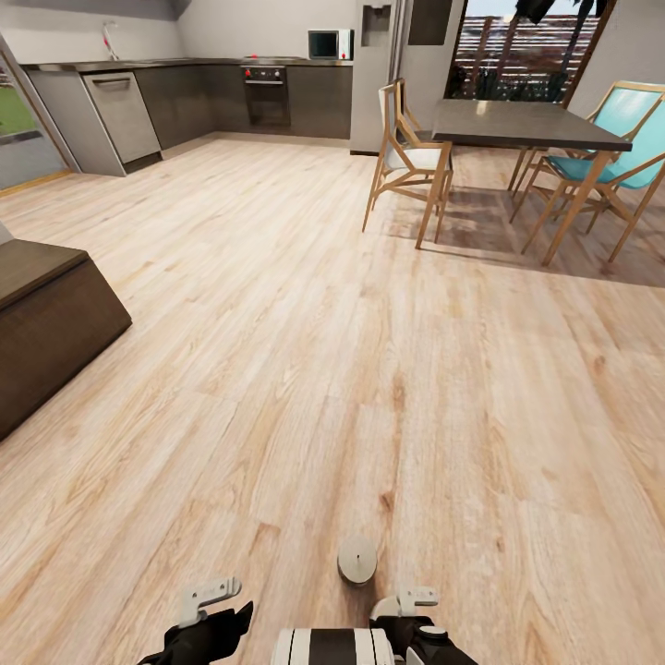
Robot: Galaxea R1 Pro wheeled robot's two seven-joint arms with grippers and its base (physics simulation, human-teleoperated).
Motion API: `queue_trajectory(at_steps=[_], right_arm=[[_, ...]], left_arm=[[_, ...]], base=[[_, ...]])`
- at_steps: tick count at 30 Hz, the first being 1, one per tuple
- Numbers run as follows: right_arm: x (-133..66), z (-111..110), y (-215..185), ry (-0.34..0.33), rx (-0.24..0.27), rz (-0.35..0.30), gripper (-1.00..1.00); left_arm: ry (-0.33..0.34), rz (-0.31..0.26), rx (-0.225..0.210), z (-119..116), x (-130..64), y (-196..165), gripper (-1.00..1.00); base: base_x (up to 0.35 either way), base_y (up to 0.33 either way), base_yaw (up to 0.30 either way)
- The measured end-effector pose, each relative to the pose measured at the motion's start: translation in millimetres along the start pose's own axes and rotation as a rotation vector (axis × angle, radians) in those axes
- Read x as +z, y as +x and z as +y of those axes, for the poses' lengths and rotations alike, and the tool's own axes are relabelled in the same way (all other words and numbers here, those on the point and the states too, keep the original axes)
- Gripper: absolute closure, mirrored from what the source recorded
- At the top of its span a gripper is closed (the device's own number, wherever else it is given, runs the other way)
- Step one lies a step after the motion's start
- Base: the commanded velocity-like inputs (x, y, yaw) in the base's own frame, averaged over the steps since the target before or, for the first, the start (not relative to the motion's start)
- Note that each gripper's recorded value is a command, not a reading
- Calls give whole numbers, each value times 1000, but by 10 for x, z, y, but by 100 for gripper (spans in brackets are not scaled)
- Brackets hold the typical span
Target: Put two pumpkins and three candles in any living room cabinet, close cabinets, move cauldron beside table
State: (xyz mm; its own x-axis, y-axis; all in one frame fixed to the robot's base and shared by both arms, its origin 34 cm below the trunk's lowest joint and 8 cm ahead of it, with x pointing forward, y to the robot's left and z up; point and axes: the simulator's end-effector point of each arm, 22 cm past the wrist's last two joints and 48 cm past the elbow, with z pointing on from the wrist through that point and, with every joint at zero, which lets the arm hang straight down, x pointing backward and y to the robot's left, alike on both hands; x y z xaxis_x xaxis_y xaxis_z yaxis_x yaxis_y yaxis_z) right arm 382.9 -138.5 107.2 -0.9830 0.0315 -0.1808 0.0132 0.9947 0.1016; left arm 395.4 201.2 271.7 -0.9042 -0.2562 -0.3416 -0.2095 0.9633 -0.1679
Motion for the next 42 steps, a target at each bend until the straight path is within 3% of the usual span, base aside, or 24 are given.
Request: queue_trajectory(at_steps=[16, 17, 42], right_arm=[[0, 0, -3, 0, 0, -1, -100], [0, 0, -3, 0, 0, -1, 100], [0, 1, -9, -1, 1, -3, 100]], left_arm=[[1, 0, 0, -3, 0, 1, -100], [1, 0, 0, -3, 0, 1, -100], [0, 0, -1, 0, 0, 0, -100]], base=[[0, 0, 0], [0, 0, 0], [0, 0, 0]])
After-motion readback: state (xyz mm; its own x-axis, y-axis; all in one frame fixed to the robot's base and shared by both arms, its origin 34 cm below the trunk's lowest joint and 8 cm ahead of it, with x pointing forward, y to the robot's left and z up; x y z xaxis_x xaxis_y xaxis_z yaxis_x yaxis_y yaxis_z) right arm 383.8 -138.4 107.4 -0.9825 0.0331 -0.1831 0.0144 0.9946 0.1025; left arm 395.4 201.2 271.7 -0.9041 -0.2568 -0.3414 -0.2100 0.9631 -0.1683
